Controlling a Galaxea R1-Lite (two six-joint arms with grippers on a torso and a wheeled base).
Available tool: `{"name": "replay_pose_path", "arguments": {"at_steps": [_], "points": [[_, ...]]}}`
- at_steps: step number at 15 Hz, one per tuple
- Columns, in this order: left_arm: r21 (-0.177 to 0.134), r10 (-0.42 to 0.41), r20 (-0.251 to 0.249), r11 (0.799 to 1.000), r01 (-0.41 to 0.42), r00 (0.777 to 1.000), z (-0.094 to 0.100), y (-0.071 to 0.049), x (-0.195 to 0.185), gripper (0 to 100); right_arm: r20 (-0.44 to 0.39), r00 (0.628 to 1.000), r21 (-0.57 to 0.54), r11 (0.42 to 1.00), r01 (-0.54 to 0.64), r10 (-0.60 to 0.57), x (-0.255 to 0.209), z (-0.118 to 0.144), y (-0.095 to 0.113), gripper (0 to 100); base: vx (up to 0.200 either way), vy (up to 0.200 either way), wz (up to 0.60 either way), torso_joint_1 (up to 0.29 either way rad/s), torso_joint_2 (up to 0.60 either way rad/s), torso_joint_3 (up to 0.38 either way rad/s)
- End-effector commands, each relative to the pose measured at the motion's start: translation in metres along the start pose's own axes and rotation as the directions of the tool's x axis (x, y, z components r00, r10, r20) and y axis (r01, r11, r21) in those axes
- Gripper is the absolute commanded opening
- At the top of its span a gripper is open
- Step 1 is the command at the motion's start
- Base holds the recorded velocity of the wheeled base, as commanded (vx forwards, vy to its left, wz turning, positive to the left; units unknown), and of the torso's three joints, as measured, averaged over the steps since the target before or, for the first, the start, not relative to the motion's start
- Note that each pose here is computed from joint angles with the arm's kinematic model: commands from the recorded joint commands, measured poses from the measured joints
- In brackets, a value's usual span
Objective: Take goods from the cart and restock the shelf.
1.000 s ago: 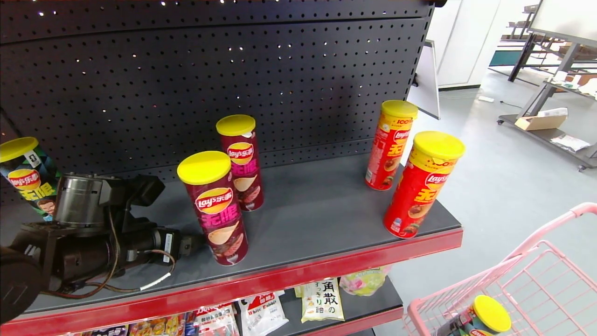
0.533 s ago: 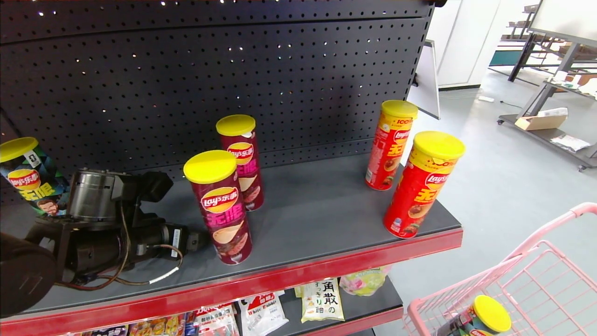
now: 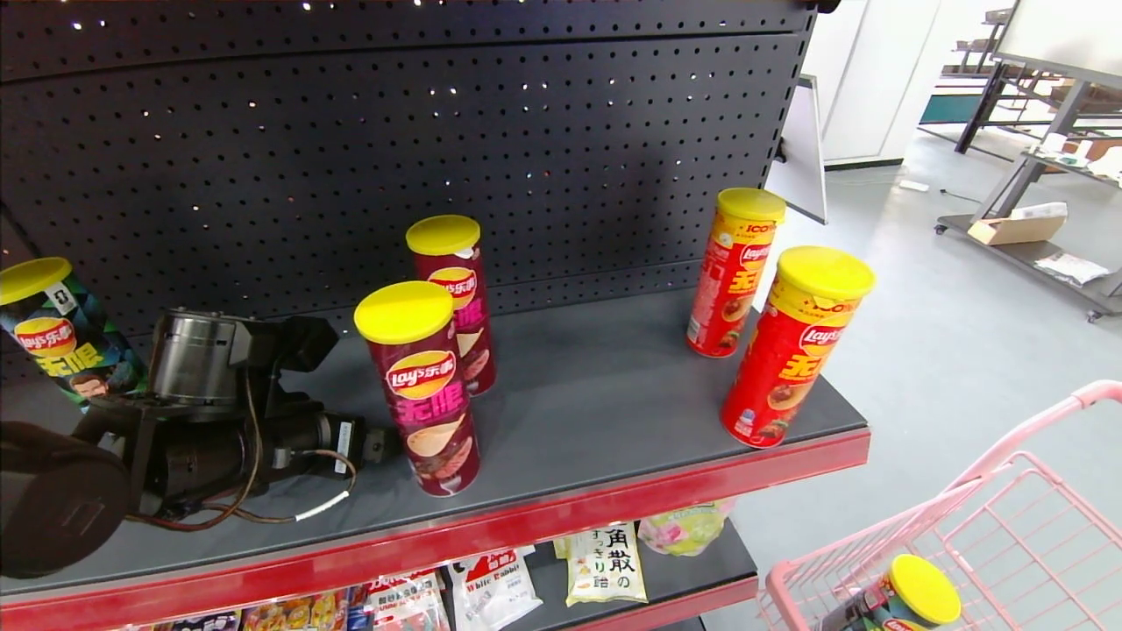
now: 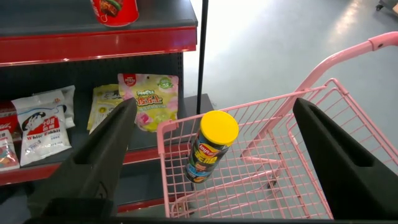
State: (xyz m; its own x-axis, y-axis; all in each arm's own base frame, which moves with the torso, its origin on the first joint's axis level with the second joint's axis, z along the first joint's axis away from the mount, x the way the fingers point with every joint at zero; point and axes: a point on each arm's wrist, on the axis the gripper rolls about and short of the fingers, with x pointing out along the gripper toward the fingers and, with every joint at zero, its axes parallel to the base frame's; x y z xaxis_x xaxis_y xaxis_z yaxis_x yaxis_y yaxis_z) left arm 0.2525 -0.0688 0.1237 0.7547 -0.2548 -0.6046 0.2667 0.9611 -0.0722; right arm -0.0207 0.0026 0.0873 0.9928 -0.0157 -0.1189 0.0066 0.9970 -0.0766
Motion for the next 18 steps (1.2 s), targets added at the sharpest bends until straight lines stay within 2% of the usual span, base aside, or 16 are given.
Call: {"name": "replay_pose_path", "arguments": {"at_steps": [1, 5, 13, 17, 18], "points": [[0.003, -0.004, -0.004, 1.0, 0.004, 1.0, 0.001, -0.001, 0.004, 100, -0.003, 1.0, 0.001, 1.0, -0.001, 0.001, 0.0, 0.0, 0.0, 100, 0.0, 0.0, 0.0, 0.0, 0.0, 0.0], [0.005, 0.011, 0.016, 1.0, -0.011, 1.0, 0.003, -0.001, 0.012, 100, -0.002, 1.0, 0.001, 1.0, -0.001, 0.001, 0.0, 0.0, 0.0, 100, 0.0, 0.0, 0.0, 0.0, 0.0, 0.0], [0.005, 0.017, 0.024, 1.0, -0.017, 1.0, 0.004, -0.001, 0.012, 100, -0.002, 1.0, -0.001, 1.0, -0.001, 0.001, 0.0, 0.0, 0.0, 100, 0.0, 0.0, 0.0, 0.0, 0.0, 0.0], [0.005, 0.021, 0.033, 1.0, -0.022, 0.999, -0.003, 0.0, -0.007, 100, -0.002, 1.0, -0.001, 1.0, -0.001, 0.001, 0.0, 0.0, 0.0, 100, 0.0, 0.0, 0.0, 0.0, 0.0, 0.0], [0.017, 0.021, 0.033, 1.0, -0.022, 0.999, -0.008, 0.0, -0.016, 100, -0.002, 1.0, -0.001, 1.0, -0.001, 0.001, 0.0, 0.0, 0.0, 100, 0.0, 0.0, 0.0, 0.0, 0.0, 0.0]]}}
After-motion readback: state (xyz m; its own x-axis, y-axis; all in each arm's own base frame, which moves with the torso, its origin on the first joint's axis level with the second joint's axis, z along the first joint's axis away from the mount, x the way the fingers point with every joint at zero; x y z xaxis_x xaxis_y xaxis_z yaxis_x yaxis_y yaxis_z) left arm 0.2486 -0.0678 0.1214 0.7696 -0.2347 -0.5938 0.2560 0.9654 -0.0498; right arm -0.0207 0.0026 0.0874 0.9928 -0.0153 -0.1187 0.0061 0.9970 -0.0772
